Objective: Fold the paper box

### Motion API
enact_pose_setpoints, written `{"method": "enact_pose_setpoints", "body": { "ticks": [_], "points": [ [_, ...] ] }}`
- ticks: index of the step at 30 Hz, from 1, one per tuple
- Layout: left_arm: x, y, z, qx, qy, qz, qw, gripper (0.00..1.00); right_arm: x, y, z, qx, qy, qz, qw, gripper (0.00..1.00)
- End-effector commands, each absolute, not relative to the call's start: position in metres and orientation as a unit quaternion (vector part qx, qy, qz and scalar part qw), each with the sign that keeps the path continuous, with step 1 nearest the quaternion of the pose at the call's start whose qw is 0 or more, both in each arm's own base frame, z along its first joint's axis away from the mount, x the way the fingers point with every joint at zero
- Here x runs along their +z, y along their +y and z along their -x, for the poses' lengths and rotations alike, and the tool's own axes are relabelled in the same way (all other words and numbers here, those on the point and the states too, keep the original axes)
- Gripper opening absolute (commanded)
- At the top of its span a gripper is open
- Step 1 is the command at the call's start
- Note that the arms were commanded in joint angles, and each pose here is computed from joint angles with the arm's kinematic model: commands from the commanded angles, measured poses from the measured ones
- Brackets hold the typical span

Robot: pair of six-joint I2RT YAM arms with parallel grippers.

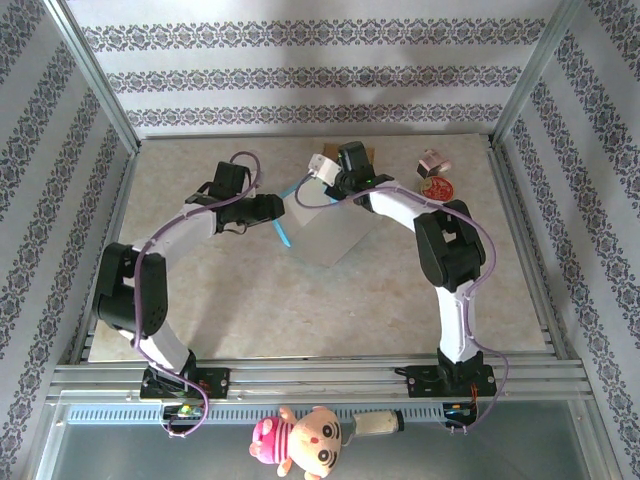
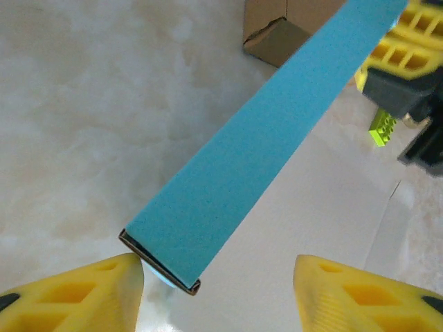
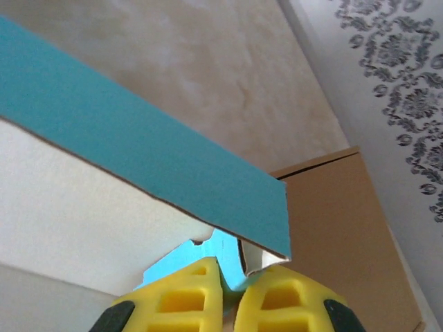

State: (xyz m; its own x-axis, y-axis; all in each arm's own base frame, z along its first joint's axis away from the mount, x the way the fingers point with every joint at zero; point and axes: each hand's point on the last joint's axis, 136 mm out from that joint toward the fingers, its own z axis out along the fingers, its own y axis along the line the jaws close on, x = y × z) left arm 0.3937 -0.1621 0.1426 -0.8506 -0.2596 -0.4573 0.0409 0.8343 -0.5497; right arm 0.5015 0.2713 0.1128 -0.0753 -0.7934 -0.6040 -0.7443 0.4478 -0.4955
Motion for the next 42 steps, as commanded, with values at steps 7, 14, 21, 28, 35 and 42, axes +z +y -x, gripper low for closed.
{"method": "enact_pose_setpoints", "body": {
  "ticks": [7,14,21,28,35,42],
  "points": [
    [0.231,-0.131,-0.36,-0.265,0.87,0.055,0.413,0.65,0.15,0.252,-0.387,0.013,0.695,0.654,0.299,0.0],
    [0.238,-0.121,-0.342,-0.26,0.862,0.065,0.43,0.65,0.118,0.224,-0.329,-0.07,0.605,0.783,0.125,0.0],
    [0.208,-0.124,-0.334,-0.271,0.872,0.077,0.401,0.66,0.051,0.269,-0.338,-0.049,0.603,0.791,0.092,0.0],
    [0.206,-0.124,-0.336,-0.272,0.869,0.078,0.405,0.66,0.022,0.251,-0.345,-0.061,0.598,0.798,0.042,0.16],
    [0.201,-0.13,-0.342,-0.284,0.87,0.076,0.395,0.66,0.018,0.227,-0.349,-0.09,0.595,0.798,0.014,0.33],
    [0.201,-0.131,-0.342,-0.288,0.869,0.075,0.395,0.66,0.029,0.212,-0.364,-0.149,0.596,0.789,0.004,0.41]
  ]
}}
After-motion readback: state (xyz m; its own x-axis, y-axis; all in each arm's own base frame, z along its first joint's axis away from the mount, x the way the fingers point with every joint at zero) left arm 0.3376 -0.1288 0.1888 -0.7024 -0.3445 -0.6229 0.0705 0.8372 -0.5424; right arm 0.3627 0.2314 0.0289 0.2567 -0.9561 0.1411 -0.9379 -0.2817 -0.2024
